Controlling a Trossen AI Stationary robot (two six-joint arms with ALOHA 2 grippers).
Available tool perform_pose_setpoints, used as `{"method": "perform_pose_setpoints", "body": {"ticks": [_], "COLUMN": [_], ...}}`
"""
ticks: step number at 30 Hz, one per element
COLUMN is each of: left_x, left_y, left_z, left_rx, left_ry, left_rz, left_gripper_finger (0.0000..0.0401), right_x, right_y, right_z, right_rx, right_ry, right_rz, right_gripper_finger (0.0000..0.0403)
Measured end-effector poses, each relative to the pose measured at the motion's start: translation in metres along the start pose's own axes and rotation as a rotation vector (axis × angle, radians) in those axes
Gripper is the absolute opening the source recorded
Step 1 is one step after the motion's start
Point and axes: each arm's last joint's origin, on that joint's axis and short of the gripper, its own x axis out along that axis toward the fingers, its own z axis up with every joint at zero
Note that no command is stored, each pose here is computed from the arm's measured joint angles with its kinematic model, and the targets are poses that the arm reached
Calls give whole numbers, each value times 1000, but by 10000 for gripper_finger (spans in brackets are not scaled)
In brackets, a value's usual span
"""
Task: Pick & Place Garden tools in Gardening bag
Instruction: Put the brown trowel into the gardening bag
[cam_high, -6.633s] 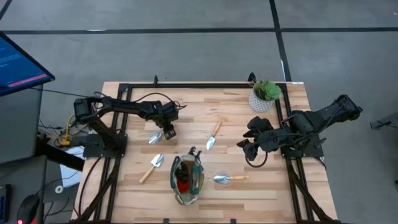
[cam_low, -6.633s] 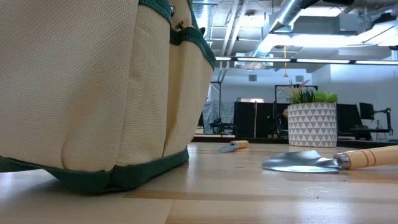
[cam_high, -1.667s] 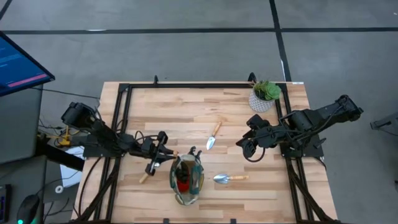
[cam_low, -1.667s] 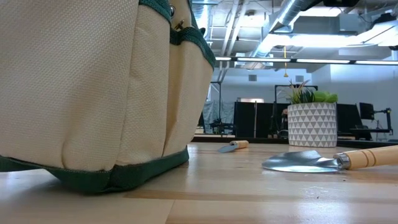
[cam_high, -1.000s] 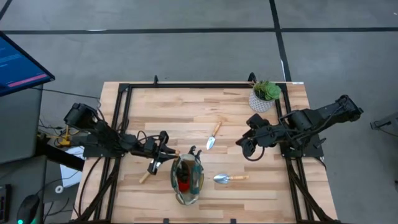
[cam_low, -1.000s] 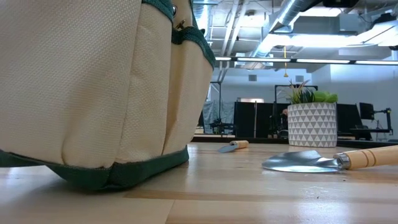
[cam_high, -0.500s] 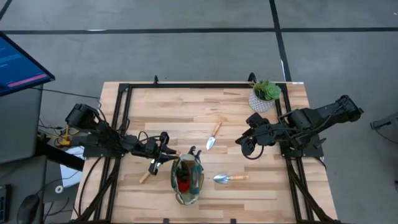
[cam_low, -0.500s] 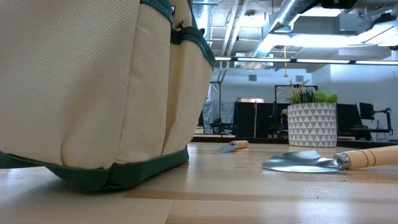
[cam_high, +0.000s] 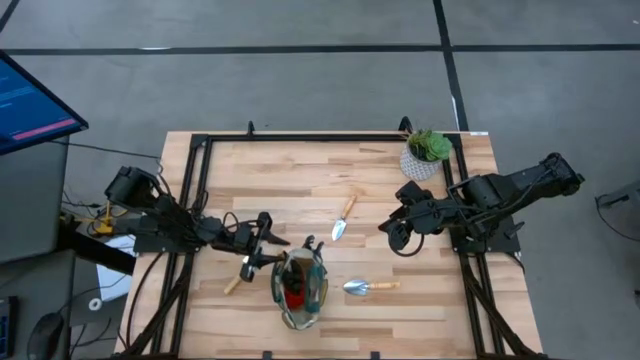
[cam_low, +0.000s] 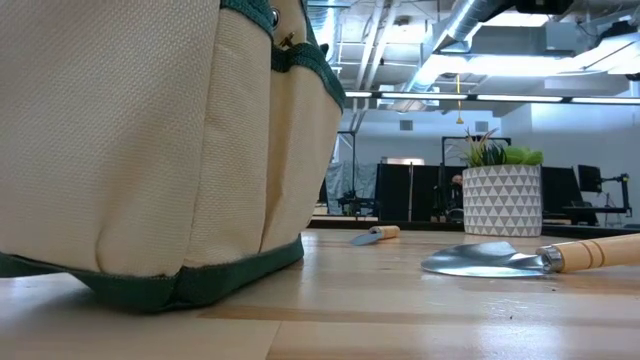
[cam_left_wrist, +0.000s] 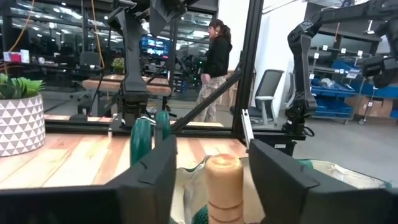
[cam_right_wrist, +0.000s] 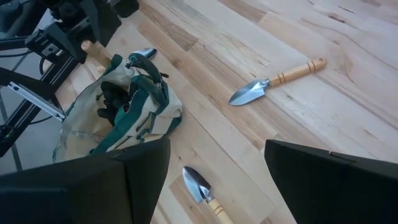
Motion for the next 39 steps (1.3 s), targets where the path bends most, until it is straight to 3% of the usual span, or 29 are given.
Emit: {"method": "perform_pose_setpoints", "body": {"ticks": [7,16,20,26,29,32,35,39], "left_x": [-2,-14,-12,-1,-1,-6,-11,-18], "left_y": [-1,-5,-12,-20,-20,-20,-20,-20], "left_z": [16,59,90,142,165,182,186,179], "left_rx": [-11,-106,-137,-172,-240,-328,-415,-531], "left_ry": [-78,-262,-307,-105,18,85,163,286], "left_rz": [-7,-30,-56,-23,45,78,84,68], "left_gripper_finger": [212,218,218,218,218,218,218,218], "right_x": [0,0,0,5,12,27,46,80], "right_y": [0,0,0,-2,-8,-14,-16,-9], "right_z": [0,0,0,5,16,21,18,3], "right_rx": [-8,-31,-30,-35,40,80,20,-160], "right_ry": [0,0,0,-8,-5,117,265,422], "right_rz": [0,0,0,-21,-52,-76,-124,-197], "right_gripper_finger": [255,255,255,255,255,255,255,255]}}
